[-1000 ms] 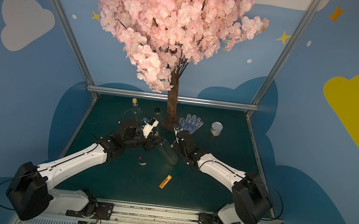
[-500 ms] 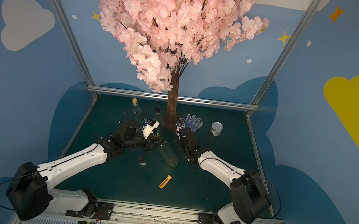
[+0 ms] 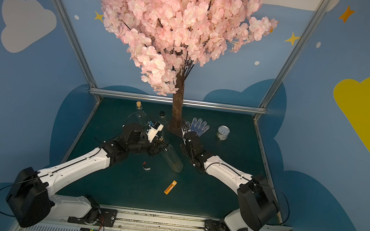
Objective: Remove the label from the bottle
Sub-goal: Place the bottle at the center of the board.
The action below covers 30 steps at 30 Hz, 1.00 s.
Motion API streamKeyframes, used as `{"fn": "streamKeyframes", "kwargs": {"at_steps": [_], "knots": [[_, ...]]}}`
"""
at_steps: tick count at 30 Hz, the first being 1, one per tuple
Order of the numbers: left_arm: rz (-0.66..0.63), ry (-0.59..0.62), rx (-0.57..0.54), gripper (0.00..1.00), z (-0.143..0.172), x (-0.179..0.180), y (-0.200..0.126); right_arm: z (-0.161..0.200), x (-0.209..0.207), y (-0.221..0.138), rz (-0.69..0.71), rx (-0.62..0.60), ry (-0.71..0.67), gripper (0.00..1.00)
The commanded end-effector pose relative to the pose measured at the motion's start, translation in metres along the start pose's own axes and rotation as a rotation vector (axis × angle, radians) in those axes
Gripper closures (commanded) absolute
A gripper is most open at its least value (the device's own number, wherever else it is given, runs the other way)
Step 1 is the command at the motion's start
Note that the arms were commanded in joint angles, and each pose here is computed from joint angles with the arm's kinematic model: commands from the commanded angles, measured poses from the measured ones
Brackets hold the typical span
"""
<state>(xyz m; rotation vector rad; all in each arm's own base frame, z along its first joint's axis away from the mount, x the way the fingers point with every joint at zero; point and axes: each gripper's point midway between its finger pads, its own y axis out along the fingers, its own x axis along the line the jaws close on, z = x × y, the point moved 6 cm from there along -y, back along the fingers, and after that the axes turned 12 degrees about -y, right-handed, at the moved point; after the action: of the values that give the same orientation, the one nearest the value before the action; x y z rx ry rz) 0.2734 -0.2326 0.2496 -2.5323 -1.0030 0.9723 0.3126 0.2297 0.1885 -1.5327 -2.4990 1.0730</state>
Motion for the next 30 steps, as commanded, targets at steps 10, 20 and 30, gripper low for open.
{"fn": "streamKeyframes", "kwargs": {"at_steps": [10,20,30], "knots": [[-0.063,-0.014,-0.148,0.98,-0.060,-0.020,-0.018,0.026,0.006,-0.016,-0.159,0.136,0.101,1.00],[-0.092,0.036,-0.148,0.98,-0.081,-0.023,0.007,0.053,0.019,-0.022,-0.241,0.205,0.130,0.92],[-0.142,0.124,-0.152,0.98,-0.101,-0.029,0.042,0.073,0.017,-0.038,-0.228,0.247,0.170,0.54]]}}
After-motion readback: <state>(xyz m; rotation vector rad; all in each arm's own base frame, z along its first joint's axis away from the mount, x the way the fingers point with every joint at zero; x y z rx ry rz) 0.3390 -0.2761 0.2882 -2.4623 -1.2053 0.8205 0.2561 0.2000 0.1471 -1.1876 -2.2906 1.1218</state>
